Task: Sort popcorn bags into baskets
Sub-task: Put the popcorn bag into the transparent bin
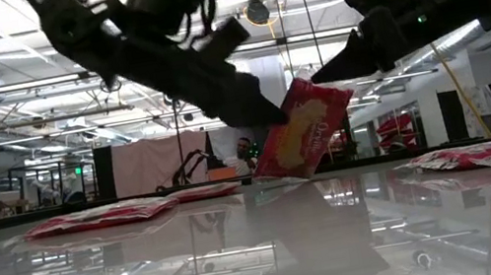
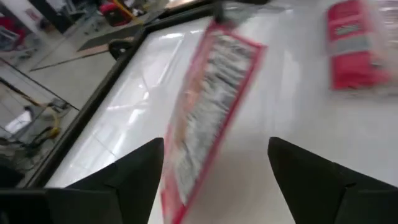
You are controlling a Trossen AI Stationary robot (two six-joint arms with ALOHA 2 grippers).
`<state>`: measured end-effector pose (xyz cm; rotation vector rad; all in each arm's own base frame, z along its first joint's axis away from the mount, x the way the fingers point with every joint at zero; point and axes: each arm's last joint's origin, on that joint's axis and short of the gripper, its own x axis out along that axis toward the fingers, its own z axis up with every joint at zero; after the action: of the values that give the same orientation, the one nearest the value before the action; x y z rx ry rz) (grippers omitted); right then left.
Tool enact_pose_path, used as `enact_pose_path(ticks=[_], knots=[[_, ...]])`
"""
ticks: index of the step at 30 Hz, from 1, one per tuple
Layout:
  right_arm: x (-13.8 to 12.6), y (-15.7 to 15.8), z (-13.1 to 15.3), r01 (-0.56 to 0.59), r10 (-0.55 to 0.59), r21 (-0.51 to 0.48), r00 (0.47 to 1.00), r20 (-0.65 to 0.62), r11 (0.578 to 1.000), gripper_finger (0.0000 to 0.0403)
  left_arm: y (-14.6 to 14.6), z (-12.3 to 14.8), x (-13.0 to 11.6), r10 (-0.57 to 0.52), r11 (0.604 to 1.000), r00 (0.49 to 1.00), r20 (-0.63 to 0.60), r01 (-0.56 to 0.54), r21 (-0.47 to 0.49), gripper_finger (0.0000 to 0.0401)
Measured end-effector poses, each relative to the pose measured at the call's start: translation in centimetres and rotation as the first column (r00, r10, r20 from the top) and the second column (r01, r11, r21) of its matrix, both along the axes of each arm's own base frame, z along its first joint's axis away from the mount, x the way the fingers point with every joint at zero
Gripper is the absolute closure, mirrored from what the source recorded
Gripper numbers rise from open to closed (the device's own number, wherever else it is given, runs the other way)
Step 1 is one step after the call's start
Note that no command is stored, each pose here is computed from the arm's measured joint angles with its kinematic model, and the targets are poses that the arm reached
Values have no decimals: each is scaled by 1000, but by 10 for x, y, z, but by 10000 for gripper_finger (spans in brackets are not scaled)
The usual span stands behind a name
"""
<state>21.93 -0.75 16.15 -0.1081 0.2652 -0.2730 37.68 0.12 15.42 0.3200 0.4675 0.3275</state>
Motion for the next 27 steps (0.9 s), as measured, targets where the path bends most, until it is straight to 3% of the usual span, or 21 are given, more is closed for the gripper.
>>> enact_pose_path(ticks=[3, 6, 15, 17, 20, 27], knots=[[0, 0, 1, 9, -10, 37, 1000, 18, 999, 403, 11, -8, 5, 4, 1000, 1000, -3, -4, 11, 125], [0, 0, 1, 17, -19, 72, 999, 30, 997, 403, 20, -11, 7, 23, 1000, 1000, -2, -23, 4, 166], [1, 3, 6, 4, -12, 91, 996, 90, 996, 403, 22, 1, 6, -34, 999, 999, 40, 34, -16, 373], [2, 4, 8, -4, -7, 94, 993, 116, 996, 403, 21, 5, 5, -29, 999, 998, 51, 31, -34, 384], [2, 8, 16, -22, -3, 128, 982, 189, 992, 396, 18, 14, 3, -23, 997, 997, 80, 29, -68, 369], [-7, 15, 37, -29, -19, 159, 955, 295, 987, 352, 11, 59, -21, 7, 985, 997, 83, 7, -175, 386]])
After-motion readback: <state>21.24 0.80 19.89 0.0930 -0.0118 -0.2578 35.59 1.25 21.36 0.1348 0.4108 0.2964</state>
